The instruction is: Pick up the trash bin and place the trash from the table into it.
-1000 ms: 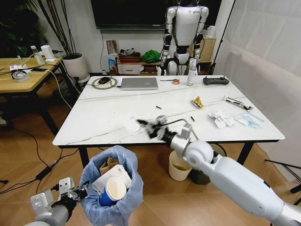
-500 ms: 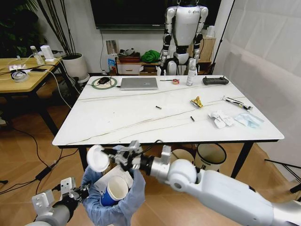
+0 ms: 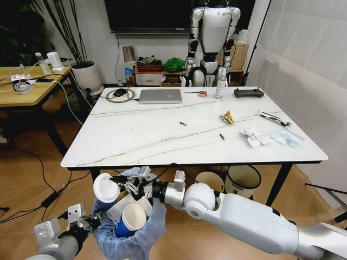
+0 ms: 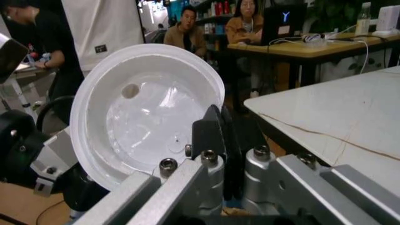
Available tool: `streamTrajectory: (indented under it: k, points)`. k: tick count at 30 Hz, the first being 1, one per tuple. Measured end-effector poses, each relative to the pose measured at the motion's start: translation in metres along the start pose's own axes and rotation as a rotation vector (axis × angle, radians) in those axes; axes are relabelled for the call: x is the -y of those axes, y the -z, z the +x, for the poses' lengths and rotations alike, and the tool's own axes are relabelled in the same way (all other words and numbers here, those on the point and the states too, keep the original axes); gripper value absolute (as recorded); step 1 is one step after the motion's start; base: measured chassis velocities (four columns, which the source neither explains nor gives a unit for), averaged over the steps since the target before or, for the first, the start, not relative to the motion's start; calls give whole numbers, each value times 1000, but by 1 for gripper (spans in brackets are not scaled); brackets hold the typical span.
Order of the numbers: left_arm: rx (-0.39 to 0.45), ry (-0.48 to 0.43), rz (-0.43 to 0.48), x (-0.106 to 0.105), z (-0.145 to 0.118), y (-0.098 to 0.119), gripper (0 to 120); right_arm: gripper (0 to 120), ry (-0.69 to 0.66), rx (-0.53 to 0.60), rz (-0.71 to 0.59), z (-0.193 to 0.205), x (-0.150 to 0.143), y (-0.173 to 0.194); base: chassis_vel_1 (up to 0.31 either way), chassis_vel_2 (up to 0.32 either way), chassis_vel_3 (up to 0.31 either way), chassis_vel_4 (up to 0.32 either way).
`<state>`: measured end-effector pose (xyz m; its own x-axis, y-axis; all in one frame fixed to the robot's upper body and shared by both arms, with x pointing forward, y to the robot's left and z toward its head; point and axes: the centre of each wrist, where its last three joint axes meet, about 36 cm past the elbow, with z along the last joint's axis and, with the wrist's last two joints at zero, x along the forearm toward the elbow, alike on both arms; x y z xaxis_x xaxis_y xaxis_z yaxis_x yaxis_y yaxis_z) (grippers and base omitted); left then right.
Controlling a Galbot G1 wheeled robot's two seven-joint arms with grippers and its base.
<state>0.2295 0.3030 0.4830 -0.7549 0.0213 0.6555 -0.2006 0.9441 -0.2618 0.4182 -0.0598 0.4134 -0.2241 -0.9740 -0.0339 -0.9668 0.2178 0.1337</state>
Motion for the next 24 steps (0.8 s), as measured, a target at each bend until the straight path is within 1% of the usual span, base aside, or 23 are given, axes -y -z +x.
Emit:
streamTrajectory:
  k: [1,2,5,8,9,13,14,15,16,19,20,21,24]
  points:
    - [1,3,-2,0,0,0,0,5,-1,2,4,0,0,-1,0,0,0,0]
    - [1,3,-2,0,0,0,0,5,-1,2,4,0,0,-1,0,0,0,0]
    - [5,18,-13,-1,2,2,0,20,-3,6,10,2,-1,-6,0,0,0,0]
    - [9,22,-18,0,5,3,0,32,-10,8,11,2,-1,-9,0,0,0,0]
    - [9,22,-18,0,5,3,0,32,-10,8,11,2,-1,-9,0,0,0,0]
    - [11,22,-21,1,6,3,0,49,-18,12,17,6,1,-7,0,0,0,0]
    - [11,22,-21,1,6,3,0,52,-23,20,22,7,2,-4,0,0,0,0]
    - [11,22,-21,1,6,3,0,52,-23,20,22,7,2,-4,0,0,0,0]
    - [10,22,-20,0,5,3,0,58,-36,34,30,9,4,1,0,0,0,0]
    - [4,22,-21,0,3,0,0,69,-96,71,54,12,16,17,0,0,0,0]
    - [2,21,-22,-1,2,-1,0,75,-148,89,68,16,26,27,0,0,0,0]
    - [2,21,-22,-1,2,-1,0,75,-148,89,68,16,26,27,0,0,0,0]
    - [1,14,-21,0,1,-1,0,86,-377,80,87,36,59,45,0,0,0,0]
